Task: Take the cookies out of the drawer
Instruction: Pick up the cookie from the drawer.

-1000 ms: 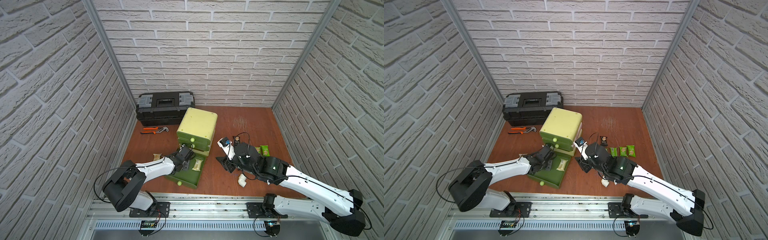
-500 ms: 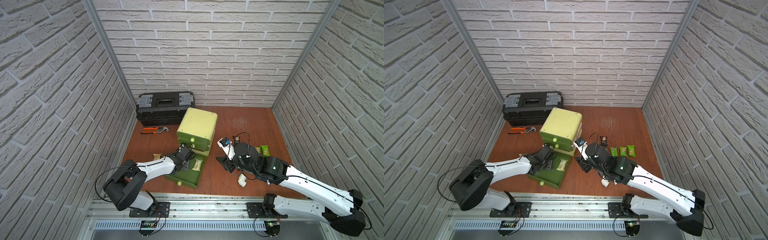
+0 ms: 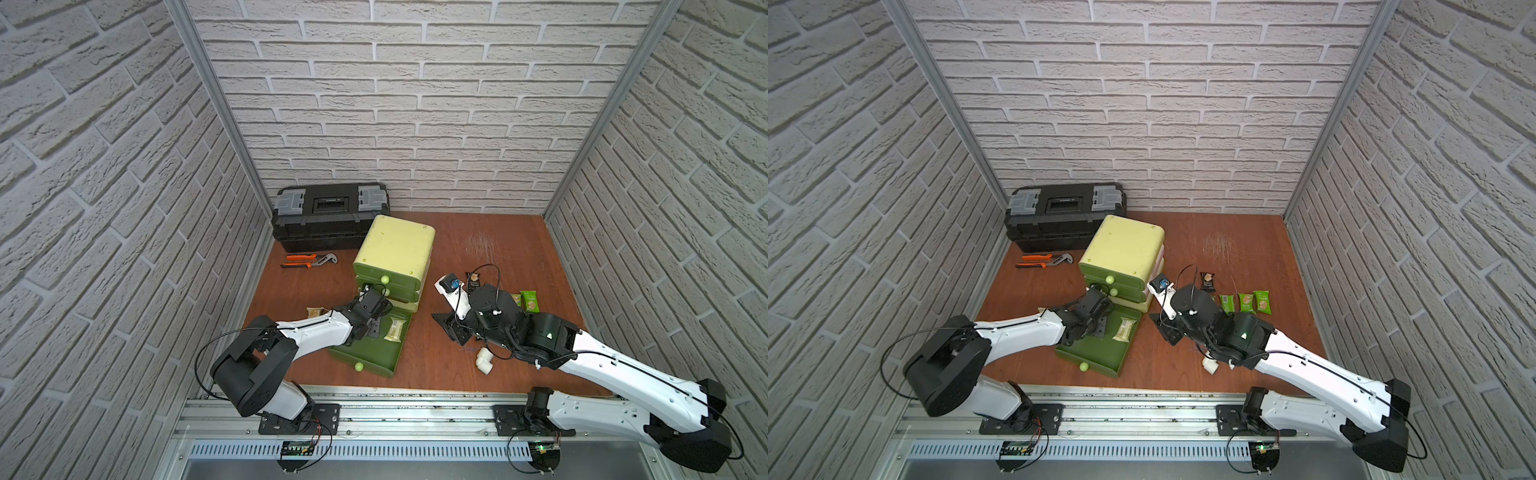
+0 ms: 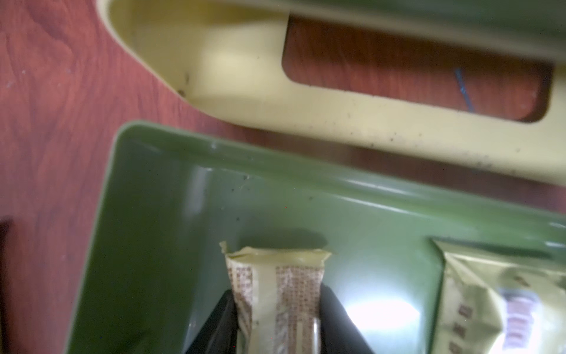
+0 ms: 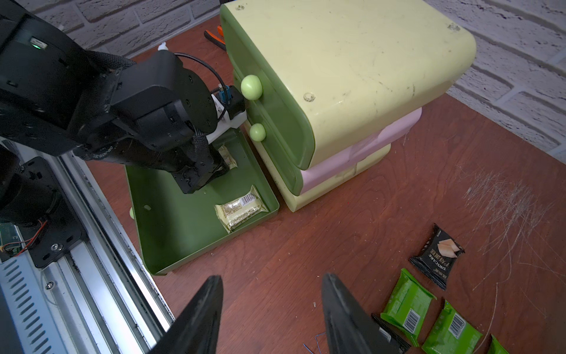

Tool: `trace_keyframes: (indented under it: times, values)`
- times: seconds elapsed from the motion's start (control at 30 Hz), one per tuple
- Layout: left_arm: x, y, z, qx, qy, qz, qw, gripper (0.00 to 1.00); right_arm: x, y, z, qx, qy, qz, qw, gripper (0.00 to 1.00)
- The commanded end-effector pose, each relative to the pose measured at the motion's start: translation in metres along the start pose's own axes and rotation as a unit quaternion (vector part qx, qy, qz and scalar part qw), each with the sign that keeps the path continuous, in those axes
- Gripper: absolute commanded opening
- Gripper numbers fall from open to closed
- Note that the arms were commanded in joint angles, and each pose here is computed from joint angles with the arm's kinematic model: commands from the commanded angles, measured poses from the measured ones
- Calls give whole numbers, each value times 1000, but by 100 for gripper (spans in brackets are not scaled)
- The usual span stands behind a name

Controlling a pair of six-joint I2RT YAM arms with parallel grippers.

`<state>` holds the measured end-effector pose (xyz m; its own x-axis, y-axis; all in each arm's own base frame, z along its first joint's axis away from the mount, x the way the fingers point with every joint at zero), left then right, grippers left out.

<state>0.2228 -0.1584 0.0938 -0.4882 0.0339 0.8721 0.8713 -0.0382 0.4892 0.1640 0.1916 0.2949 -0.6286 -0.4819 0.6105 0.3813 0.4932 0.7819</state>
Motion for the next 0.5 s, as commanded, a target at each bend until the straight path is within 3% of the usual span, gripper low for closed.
trace_keyframes:
  times: [0.0, 0.27, 0.47]
  values:
    - [12, -10, 14, -5, 20, 23, 1000, 40, 5, 10, -2, -1, 0, -20, 1000, 56]
    - [73, 4, 39, 16, 34, -34, 999, 40, 2, 10, 0, 2, 4, -19, 1000, 56]
    - [101, 22, 68, 58, 15, -59, 997, 40, -2, 11, 2, 1, 11, -17, 1000, 56]
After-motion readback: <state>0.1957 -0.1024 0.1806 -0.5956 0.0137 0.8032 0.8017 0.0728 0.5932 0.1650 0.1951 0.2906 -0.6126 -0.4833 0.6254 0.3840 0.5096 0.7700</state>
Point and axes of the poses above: each gripper's point midway between its finger pads, its own x axis back along the fingers, its own z axis along the line the jaws close on, y = z × x, the point moved 8 cm from there along x, back along the fingers, and after that the axes turned 6 degrees about x, right-handed, at the moved point
